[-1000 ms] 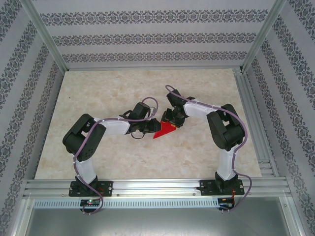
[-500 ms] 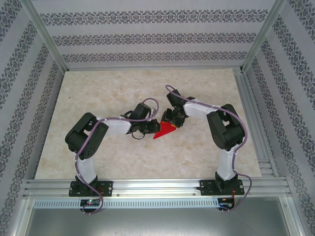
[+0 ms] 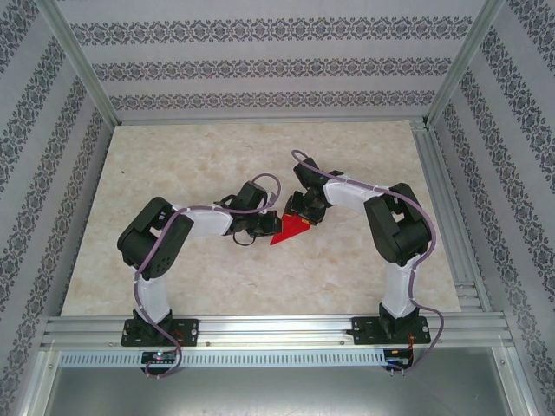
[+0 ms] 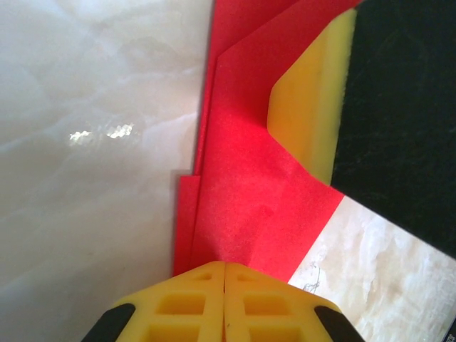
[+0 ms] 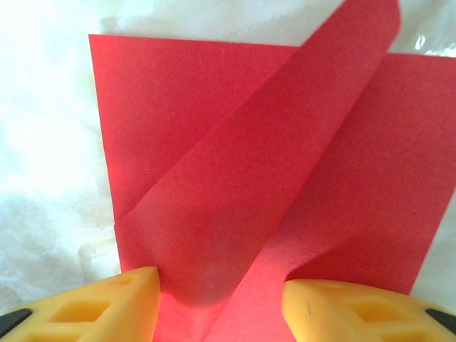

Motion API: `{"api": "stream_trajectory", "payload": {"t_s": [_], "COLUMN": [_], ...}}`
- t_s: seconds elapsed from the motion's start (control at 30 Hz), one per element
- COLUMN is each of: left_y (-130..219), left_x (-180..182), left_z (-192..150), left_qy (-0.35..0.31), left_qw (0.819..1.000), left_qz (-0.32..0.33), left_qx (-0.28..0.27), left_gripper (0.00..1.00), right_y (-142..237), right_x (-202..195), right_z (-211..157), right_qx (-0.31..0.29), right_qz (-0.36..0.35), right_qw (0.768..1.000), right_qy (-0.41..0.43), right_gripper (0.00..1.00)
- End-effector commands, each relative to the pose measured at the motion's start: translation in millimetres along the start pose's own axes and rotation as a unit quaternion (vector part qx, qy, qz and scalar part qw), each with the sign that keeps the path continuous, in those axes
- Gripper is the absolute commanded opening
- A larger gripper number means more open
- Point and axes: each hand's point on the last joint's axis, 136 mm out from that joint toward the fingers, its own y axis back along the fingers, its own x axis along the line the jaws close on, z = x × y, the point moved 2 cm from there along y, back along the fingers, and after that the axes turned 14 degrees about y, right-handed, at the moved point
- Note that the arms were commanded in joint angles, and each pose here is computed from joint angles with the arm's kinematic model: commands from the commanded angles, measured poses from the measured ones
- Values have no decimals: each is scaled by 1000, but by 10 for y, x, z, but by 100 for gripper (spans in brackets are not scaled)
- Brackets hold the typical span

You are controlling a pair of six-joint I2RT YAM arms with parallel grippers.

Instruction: Fold a paper plane with a square sheet of paper (pick it up from the middle)

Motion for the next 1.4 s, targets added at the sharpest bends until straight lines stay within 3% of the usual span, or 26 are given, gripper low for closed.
{"api": "stream_trajectory", "payload": {"t_s": [0.0,0.23,0.53,0.77,0.93,1.17,1.37], "left_y": [-51,-71,-110,-132,-136,-133,-128], "left_x": [130,211,399,433,437,443,456], "left_z": [-49,-80,-154,-181,-186,-193,-195], "left_qy": [2,6,13,11,9,10,11], "left_qw": [999,999,995,994,994,993,993], "left_qz": [32,50,89,99,104,108,110], "left_qx": [11,19,35,42,42,42,42], "left_gripper": [7,6,5,5,5,4,4], "right_y": [-763,-602,201,579,608,331,165], "right_x": [-810,-628,39,257,350,420,405], "right_z": [-559,-409,110,116,43,-6,-11], "right_qx": [90,67,-52,-103,-113,-74,-59], "right_qz": [-142,-109,43,121,156,170,169], "right_qw": [986,992,997,985,977,977,979], "right_qy": [-16,-9,29,71,94,102,99], "right_gripper": [55,55,56,55,46,21,15]}}
